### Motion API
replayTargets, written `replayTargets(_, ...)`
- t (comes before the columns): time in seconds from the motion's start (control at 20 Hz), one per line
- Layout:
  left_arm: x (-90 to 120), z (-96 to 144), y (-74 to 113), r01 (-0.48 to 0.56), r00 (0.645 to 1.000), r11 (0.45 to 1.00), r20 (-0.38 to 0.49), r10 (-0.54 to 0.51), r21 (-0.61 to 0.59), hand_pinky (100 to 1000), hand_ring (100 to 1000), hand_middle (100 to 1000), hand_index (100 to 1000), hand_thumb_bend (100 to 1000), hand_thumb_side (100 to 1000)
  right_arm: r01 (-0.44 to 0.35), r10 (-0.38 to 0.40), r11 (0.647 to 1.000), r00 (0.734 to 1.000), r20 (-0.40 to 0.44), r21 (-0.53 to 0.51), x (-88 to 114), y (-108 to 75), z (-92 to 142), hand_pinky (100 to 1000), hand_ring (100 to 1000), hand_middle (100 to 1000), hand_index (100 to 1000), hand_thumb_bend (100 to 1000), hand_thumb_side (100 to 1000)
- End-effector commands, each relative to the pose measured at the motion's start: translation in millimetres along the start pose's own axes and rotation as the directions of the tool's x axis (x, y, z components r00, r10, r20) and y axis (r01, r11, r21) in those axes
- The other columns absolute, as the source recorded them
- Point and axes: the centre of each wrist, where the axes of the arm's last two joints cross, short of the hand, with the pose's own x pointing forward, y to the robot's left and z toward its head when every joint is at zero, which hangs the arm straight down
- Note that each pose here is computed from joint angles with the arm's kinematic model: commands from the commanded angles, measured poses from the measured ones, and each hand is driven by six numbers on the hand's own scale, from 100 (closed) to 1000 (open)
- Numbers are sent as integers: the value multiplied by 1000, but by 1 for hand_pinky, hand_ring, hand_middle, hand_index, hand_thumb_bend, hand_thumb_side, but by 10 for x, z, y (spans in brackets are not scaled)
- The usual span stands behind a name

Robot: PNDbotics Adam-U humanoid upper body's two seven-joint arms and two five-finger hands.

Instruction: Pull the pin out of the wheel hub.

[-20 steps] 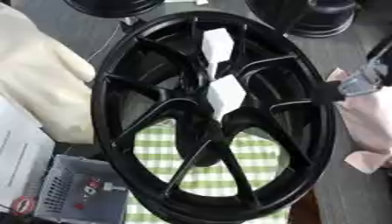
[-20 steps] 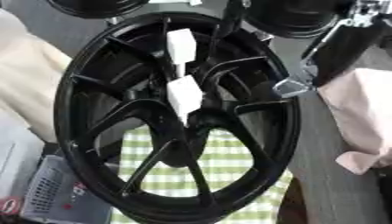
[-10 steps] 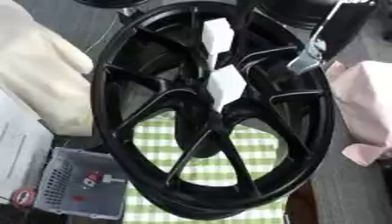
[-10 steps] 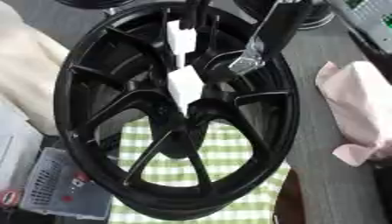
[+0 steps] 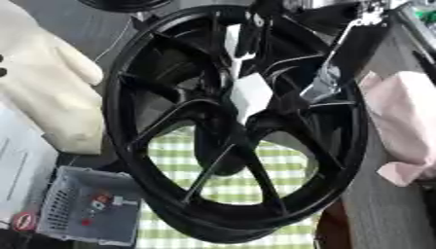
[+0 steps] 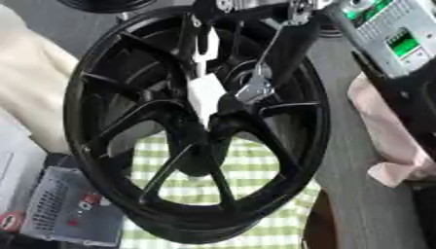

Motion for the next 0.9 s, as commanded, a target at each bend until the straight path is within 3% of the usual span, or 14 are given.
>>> replayTargets(0.05,57,-38,90,31,999,999,25,-31,24,640,638,525,664,559,552,-64,65,998,998,16,-18,137,-87,-17,835,711,699,779,511,401)
replayTargets(0.7,39,-36,111,33,999,999,18,-33,29,641,639,526,664,558,555,-56,56,998,998,2,-21,215,-22,-109,830,694,722,798,520,372)
replayTargets(0.9,34,-35,109,32,999,999,15,-32,25,641,639,526,664,559,556,-100,100,995,994,-42,-18,228,-36,-73,815,696,714,789,504,367)
